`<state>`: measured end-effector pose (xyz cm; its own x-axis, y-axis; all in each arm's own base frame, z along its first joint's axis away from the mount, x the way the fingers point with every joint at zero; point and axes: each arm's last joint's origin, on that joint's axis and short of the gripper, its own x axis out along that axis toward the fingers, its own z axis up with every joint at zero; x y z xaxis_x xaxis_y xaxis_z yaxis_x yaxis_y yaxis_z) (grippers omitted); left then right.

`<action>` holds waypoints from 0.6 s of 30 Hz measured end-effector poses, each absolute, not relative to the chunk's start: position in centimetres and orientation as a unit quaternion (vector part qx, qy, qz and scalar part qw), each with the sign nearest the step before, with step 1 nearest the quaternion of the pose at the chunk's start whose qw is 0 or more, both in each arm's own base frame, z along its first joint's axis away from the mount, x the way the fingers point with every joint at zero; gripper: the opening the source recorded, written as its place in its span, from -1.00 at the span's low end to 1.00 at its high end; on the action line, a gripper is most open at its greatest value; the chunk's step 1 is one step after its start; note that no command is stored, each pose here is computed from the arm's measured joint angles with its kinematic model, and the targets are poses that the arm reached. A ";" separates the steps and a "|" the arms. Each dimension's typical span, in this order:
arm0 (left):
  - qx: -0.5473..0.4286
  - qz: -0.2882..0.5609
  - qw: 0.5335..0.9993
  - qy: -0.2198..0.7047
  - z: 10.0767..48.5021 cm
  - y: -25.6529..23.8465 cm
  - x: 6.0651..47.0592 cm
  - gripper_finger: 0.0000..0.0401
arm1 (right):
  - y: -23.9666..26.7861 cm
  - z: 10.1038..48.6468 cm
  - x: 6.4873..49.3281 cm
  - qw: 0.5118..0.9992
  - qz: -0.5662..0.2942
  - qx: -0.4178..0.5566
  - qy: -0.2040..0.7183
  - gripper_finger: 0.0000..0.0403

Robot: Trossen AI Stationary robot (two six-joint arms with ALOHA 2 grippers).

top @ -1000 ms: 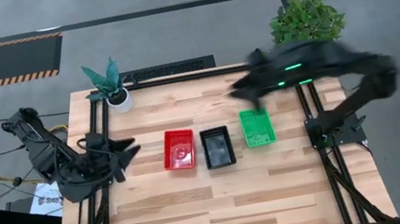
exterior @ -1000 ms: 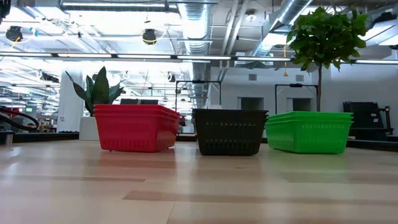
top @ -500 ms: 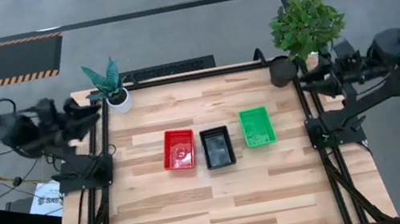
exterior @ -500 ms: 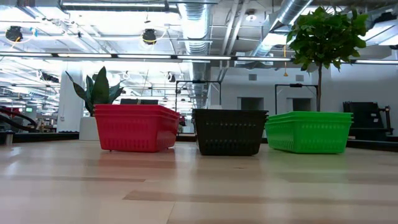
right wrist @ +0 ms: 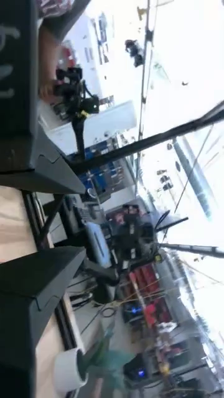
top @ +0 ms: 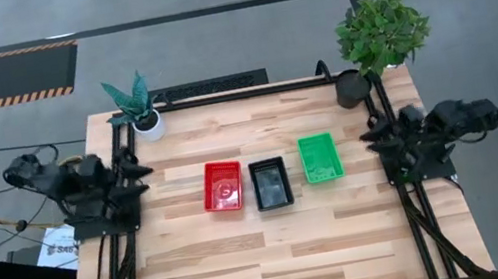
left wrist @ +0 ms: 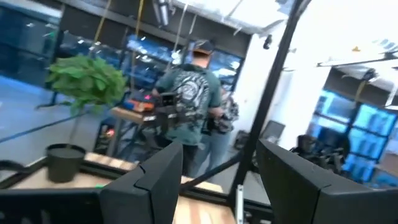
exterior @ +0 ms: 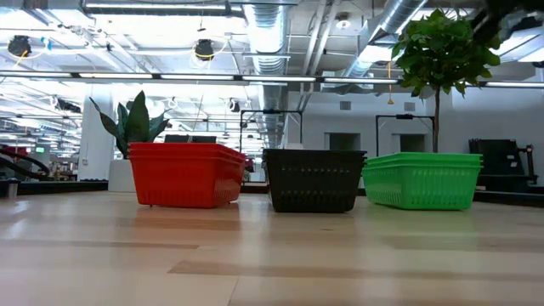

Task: Stack baskets by color
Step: Return to Home Position

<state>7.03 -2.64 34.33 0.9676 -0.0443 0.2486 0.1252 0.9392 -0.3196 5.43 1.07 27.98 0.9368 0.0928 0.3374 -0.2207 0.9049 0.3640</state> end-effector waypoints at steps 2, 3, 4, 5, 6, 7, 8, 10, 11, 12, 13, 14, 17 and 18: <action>-0.175 -0.055 0.974 -0.130 32.4 -2.8 7.5 -0.04 | 1.3 26.7 6.2 0.965 0.080 0.194 -0.157 -0.15; -0.181 -0.060 0.973 -0.130 31.3 -2.9 7.7 -0.04 | 1.4 26.0 6.5 0.969 0.081 0.186 -0.139 -0.15; -0.192 -0.064 0.971 -0.129 30.1 -3.0 7.9 -0.04 | 1.5 25.8 6.6 0.970 0.083 0.185 -0.134 -0.15; -0.203 -0.065 0.969 -0.126 29.0 -3.0 8.1 -0.04 | 1.5 25.9 6.7 0.968 0.085 0.189 -0.141 -0.15; -0.216 -0.067 0.966 -0.123 27.8 -2.9 8.2 -0.04 | 1.6 25.7 6.9 0.967 0.086 0.194 -0.141 -0.15; -0.227 -0.067 0.964 -0.121 26.7 -2.8 8.2 -0.04 | 1.6 25.3 7.1 0.969 0.084 0.194 -0.131 -0.16; -0.237 -0.069 0.962 -0.119 25.7 -2.8 8.2 -0.04 | 1.7 24.7 7.2 0.971 0.083 0.189 -0.119 -0.16; -0.250 -0.064 0.958 -0.125 23.9 -2.6 8.2 -0.04 | 1.7 24.5 7.2 0.972 0.087 0.180 -0.123 -0.16; -0.252 -0.060 0.957 -0.128 23.2 -2.4 8.1 -0.04 | 1.7 24.5 7.2 0.972 0.088 0.175 -0.131 -0.16; -0.251 -0.055 0.958 -0.130 22.3 -2.3 8.1 -0.04 | 1.8 24.4 7.2 0.972 0.089 0.170 -0.132 -0.16; -0.251 -0.050 0.958 -0.130 21.6 -2.3 8.2 -0.04 | 1.8 23.9 7.4 0.976 0.088 0.161 -0.121 -0.16; -0.251 -0.043 0.958 -0.133 21.1 -2.3 8.4 -0.04 | 1.9 23.4 7.6 0.979 0.085 0.152 -0.110 -0.16; -0.260 -0.047 0.957 -0.116 19.7 -2.3 8.9 -0.04 | 2.0 22.0 8.1 0.983 0.082 0.130 -0.099 -0.15; -0.274 -0.050 0.954 -0.110 19.1 -2.3 9.1 -0.04 | 2.1 21.5 8.3 0.984 0.081 0.129 -0.093 -0.15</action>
<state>9.07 -2.34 19.12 0.9707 -0.0342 0.2378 0.1554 0.8446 -0.5124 8.32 2.11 21.48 0.9694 0.1361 0.2042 -0.1840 0.9537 0.2378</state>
